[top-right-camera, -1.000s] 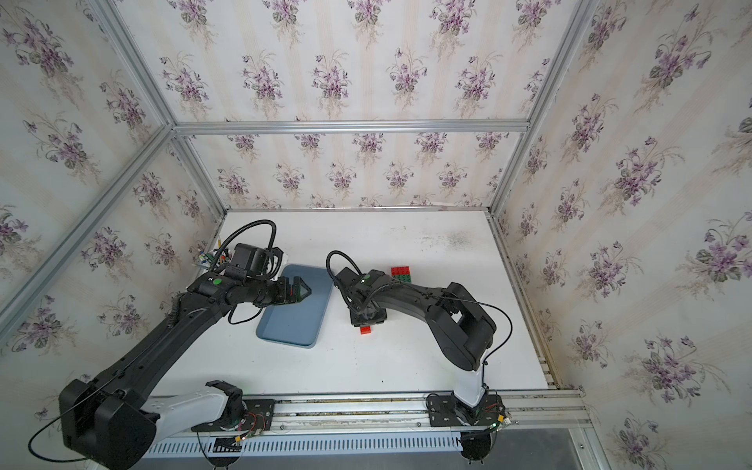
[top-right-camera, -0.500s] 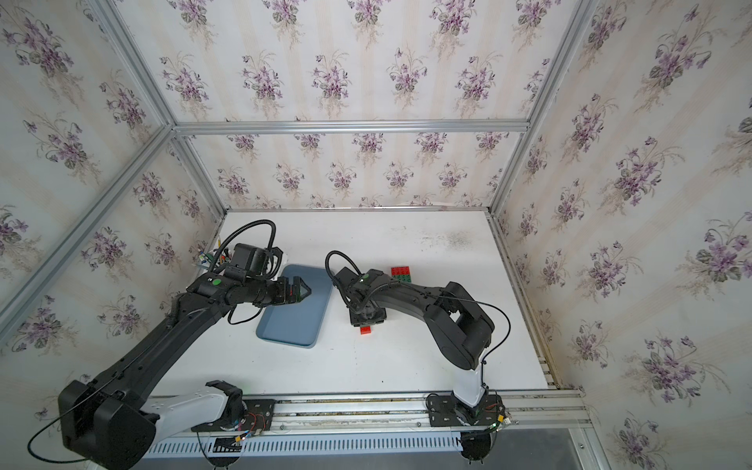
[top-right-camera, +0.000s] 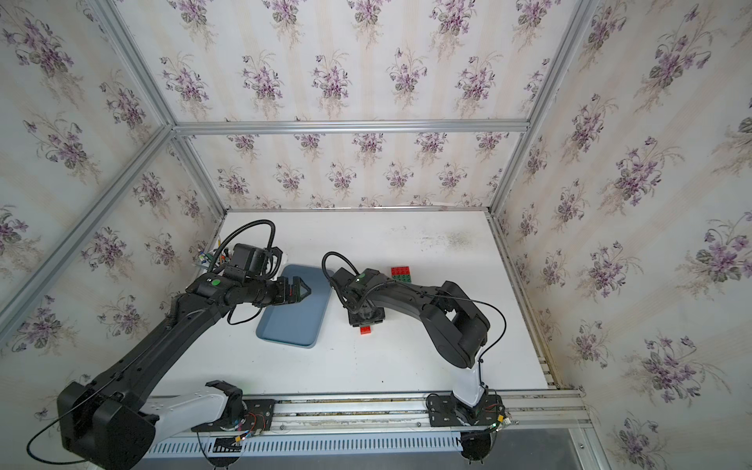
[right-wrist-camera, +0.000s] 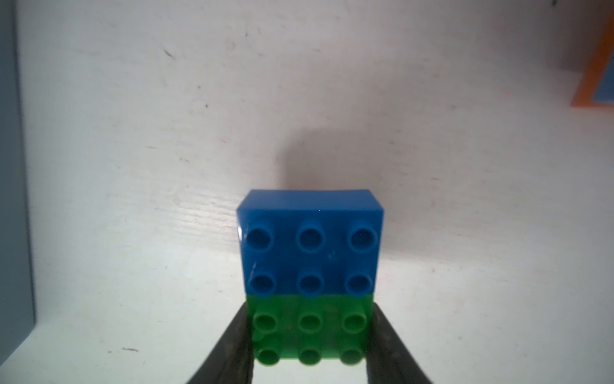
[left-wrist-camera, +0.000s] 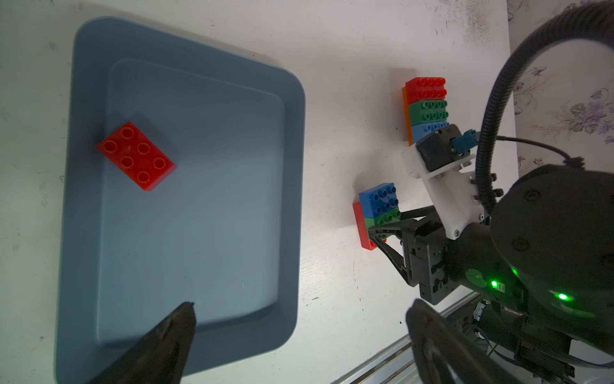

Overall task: Assemble a rectangle with lego
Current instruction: Assemble the lego brick with the lego brick.

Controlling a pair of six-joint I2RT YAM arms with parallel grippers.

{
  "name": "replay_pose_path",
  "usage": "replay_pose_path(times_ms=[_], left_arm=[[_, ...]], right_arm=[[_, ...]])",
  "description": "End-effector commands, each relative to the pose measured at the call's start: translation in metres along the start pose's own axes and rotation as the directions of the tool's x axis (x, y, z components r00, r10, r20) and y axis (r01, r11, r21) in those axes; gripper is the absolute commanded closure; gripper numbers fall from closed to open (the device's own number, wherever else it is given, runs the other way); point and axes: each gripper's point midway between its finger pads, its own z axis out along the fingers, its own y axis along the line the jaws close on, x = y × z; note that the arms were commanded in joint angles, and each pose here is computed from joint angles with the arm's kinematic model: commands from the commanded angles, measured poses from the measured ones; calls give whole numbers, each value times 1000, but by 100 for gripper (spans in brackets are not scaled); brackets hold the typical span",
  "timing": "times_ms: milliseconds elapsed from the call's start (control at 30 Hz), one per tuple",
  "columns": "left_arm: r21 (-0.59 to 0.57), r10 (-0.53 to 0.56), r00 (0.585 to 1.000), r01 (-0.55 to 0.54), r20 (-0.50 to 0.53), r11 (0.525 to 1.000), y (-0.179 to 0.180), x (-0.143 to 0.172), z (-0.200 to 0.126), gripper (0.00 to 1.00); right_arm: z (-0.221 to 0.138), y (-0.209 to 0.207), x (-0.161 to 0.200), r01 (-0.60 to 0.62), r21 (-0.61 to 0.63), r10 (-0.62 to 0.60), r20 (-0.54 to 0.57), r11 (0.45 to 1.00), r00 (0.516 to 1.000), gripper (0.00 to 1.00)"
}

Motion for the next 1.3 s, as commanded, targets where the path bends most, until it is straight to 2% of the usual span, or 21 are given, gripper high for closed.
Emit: replay_pose_path(times_ms=[0,333,1067,1267], left_arm=[[-6,8,1000,-8,0,1000,1,1,-2,0],[-5,6,1000,-6,3,1000,1,0,-2,0],[-7,6,1000,-6,-3,1000,1,-1,0,0],[-8,6,1000,-6,-4,1000,1,0,0,0]], right_arm=[[11,-32,9,3,177,0,-18,984,1000,62],[14,-38,10,8,223,-5,-13,975,1000,63],[21,-39,11,21,235,-17,-21,972,1000,62],[20,-38,9,19,229,-17,-12,973,1000,54]])
